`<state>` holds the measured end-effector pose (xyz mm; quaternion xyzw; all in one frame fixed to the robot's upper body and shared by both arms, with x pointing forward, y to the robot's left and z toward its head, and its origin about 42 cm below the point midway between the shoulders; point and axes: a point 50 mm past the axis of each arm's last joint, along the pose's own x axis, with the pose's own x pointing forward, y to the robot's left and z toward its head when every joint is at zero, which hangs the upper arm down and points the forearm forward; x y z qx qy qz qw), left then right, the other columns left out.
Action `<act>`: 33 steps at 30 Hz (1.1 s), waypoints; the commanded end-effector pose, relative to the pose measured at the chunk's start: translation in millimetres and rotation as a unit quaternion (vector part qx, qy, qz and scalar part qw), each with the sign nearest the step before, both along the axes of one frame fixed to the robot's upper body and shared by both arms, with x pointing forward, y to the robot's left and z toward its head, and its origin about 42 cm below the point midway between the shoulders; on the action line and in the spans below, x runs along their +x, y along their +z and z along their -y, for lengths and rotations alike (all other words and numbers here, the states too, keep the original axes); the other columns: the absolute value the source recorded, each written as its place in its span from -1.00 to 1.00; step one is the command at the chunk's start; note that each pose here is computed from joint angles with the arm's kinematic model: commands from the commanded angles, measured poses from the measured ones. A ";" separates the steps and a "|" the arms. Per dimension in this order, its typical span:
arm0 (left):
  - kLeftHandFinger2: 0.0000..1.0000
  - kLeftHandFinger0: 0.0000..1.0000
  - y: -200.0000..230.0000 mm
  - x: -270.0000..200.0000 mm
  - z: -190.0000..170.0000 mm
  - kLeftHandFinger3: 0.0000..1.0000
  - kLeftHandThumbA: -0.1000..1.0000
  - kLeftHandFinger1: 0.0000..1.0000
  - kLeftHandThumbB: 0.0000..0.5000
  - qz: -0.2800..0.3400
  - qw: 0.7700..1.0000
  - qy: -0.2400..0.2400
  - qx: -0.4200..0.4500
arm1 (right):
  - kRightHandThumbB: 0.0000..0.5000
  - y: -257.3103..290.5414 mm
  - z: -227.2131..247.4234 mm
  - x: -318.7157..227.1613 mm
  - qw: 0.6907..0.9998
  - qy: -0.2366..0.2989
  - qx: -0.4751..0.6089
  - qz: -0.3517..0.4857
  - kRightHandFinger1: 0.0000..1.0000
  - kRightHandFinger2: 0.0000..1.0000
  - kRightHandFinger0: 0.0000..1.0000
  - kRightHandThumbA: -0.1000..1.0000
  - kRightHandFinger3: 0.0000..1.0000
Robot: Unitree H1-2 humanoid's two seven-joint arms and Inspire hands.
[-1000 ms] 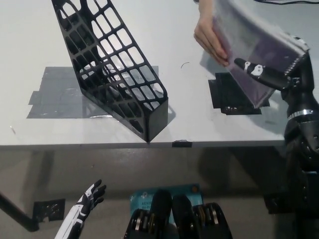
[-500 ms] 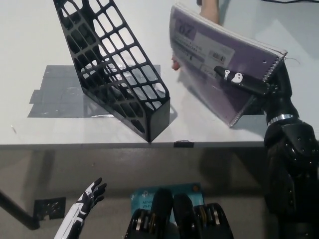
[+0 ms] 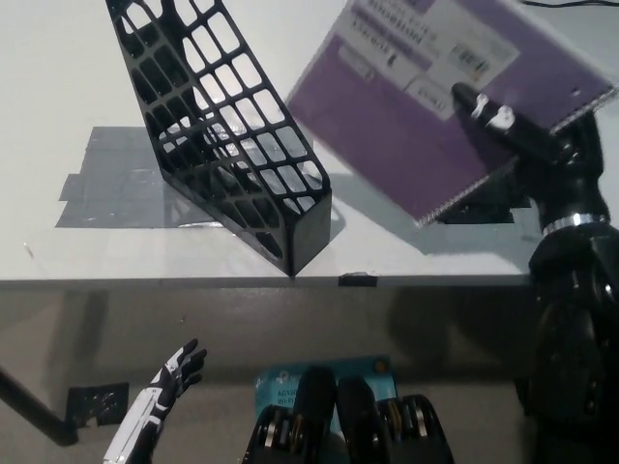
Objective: A person hands a notebook to the robot and the robot grabs it with its right hand and places it in the magazine stand kept in the centre of the desk infront of it.
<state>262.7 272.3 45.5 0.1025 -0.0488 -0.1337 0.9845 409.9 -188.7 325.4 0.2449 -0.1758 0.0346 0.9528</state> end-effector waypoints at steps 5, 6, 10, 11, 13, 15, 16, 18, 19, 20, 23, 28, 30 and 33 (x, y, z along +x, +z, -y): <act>1.00 1.00 7.8 3.8 -5.7 1.00 1.00 1.00 1.00 0.026 1.000 -0.004 0.013 | -1.00 78.4 -10.4 -14.0 0.990 0.011 0.088 0.109 -1.00 -1.00 -1.00 0.76 -1.00; 1.00 1.00 7.4 3.7 -5.5 1.00 1.00 1.00 1.00 0.026 1.000 -0.004 0.009 | -1.00 82.3 -12.7 -15.6 0.989 0.016 0.094 0.113 -1.00 -1.00 -1.00 0.76 -1.00; 1.00 1.00 7.4 3.5 -4.9 1.00 1.00 1.00 1.00 0.026 1.000 -0.004 0.011 | -1.00 93.8 -23.4 -20.5 0.989 0.004 0.098 0.110 -1.00 -1.00 -1.00 0.78 -1.00; 1.00 1.00 7.2 3.6 -4.9 1.00 1.00 1.00 1.00 0.026 1.000 -0.003 0.011 | -1.00 96.8 -28.3 -21.6 0.989 0.002 0.097 0.114 -1.00 -1.00 -1.00 0.74 -1.00; 1.00 1.00 9.5 8.4 -5.2 1.00 1.00 1.00 1.00 0.030 0.999 -0.003 0.010 | -1.00 102.6 -34.0 -20.5 0.988 0.004 0.099 0.120 -1.00 -1.00 -1.00 0.67 -1.00; 1.00 1.00 10.9 11.6 -3.8 1.00 1.00 1.00 1.00 0.033 0.999 -0.003 0.009 | -1.00 105.9 -38.1 -19.3 0.986 0.011 0.109 0.122 -1.00 -1.00 -1.00 0.64 -1.00; 1.00 1.00 12.3 14.0 -3.0 1.00 1.00 1.00 1.00 0.035 0.999 -0.002 0.006 | -1.00 109.9 -43.2 -19.0 0.985 0.017 0.123 0.118 -1.00 -1.00 -1.00 0.61 -1.00; 1.00 1.00 12.6 14.4 -3.0 1.00 1.00 1.00 1.00 0.036 0.999 -0.002 0.009 | -1.00 112.0 -48.9 -18.4 0.985 0.020 0.132 0.114 -1.00 -1.00 -1.00 0.58 -1.00; 1.00 1.00 12.7 14.4 -3.0 1.00 1.00 1.00 1.00 0.036 0.999 -0.003 0.010 | -1.00 112.2 -50.3 -18.3 0.984 0.021 0.133 0.113 -1.00 -1.00 -1.00 0.58 -1.00; 1.00 1.00 12.5 14.4 -1.9 1.00 1.00 1.00 1.00 0.037 0.999 -0.004 0.013 | -1.00 112.2 -54.3 -17.3 0.984 0.024 0.132 0.113 -1.00 -1.00 -1.00 0.57 -1.00; 1.00 1.00 11.6 12.3 -1.9 1.00 1.00 1.00 1.00 0.035 0.999 -0.006 0.016 | -1.00 108.2 -66.3 -15.7 0.987 0.023 0.123 0.102 -1.00 -1.00 -1.00 0.58 -1.00; 1.00 1.00 8.3 9.4 -0.3 1.00 1.00 1.00 1.00 0.030 0.999 -0.005 0.015 | -1.00 102.8 -84.8 -13.9 0.988 0.038 0.119 0.090 -1.00 -1.00 -1.00 0.61 -1.00; 1.00 1.00 8.1 9.6 -0.1 1.00 1.00 1.00 1.00 0.029 0.999 -0.004 0.012 | -1.00 103.7 -91.7 -13.2 0.988 0.039 0.118 0.087 -1.00 -1.00 -1.00 0.62 -1.00; 1.00 1.00 7.7 8.8 0.1 1.00 1.00 1.00 1.00 0.029 1.000 -0.003 0.008 | -1.00 104.5 -102.9 -10.6 0.989 0.040 0.119 0.082 -1.00 -1.00 -1.00 0.62 -1.00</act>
